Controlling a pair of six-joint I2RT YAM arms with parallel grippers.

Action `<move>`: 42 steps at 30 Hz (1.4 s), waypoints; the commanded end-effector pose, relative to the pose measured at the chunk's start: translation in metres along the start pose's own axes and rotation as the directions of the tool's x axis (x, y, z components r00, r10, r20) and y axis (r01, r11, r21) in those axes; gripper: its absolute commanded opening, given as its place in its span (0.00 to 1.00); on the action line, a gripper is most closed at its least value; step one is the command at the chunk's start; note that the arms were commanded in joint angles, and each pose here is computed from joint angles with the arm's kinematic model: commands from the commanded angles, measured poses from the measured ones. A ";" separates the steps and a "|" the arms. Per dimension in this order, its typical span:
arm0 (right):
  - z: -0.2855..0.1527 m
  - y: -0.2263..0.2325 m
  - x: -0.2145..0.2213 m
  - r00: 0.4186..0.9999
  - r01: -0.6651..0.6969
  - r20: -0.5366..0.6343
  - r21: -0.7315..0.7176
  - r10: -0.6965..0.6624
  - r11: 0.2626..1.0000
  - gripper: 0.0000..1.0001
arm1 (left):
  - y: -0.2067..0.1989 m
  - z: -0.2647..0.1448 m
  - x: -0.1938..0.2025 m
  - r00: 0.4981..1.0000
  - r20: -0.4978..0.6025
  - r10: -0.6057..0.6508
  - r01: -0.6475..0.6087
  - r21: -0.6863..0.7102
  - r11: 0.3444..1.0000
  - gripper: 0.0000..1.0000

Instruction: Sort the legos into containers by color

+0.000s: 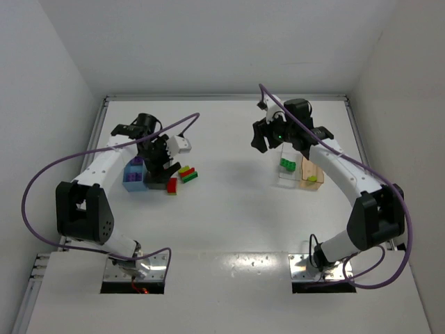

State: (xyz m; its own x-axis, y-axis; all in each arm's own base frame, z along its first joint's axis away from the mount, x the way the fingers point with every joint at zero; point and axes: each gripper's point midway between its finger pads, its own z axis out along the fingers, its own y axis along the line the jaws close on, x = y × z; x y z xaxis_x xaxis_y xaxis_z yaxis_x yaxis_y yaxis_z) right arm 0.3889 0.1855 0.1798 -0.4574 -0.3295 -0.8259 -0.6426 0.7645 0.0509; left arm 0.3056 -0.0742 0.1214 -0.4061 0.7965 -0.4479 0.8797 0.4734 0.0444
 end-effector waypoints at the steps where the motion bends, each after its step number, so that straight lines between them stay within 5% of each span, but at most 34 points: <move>1: -0.006 0.004 -0.010 0.999 0.013 0.048 -0.025 -0.012 1.000 0.64 | 0.001 0.003 0.004 0.973 -0.037 0.227 -0.226 0.033 0.974 0.94; 12: -0.003 0.003 -0.005 0.999 0.009 0.040 -0.027 -0.008 1.000 0.64 | -0.032 0.019 0.002 0.885 0.026 0.465 -0.461 0.197 0.865 0.94; 25: -0.002 -0.003 0.008 1.000 -0.011 0.015 -0.016 0.011 1.000 0.66 | -0.041 0.061 0.015 0.907 0.027 0.420 -0.407 0.314 0.858 0.94; 42: 0.001 -0.007 0.013 1.000 -0.019 0.007 -0.010 0.019 1.000 0.68 | -0.014 0.091 0.018 0.917 -0.029 0.398 -0.380 0.242 0.893 0.94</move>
State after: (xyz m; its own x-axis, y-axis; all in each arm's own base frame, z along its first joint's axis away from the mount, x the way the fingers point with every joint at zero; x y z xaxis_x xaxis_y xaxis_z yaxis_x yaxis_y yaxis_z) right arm 0.3821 0.1734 0.1607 -0.5013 -0.3235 -0.8026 -0.6283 0.7738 0.0806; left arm 0.3060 -0.0962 0.0346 -0.0448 0.9322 -0.3591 0.9990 0.0399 -0.0210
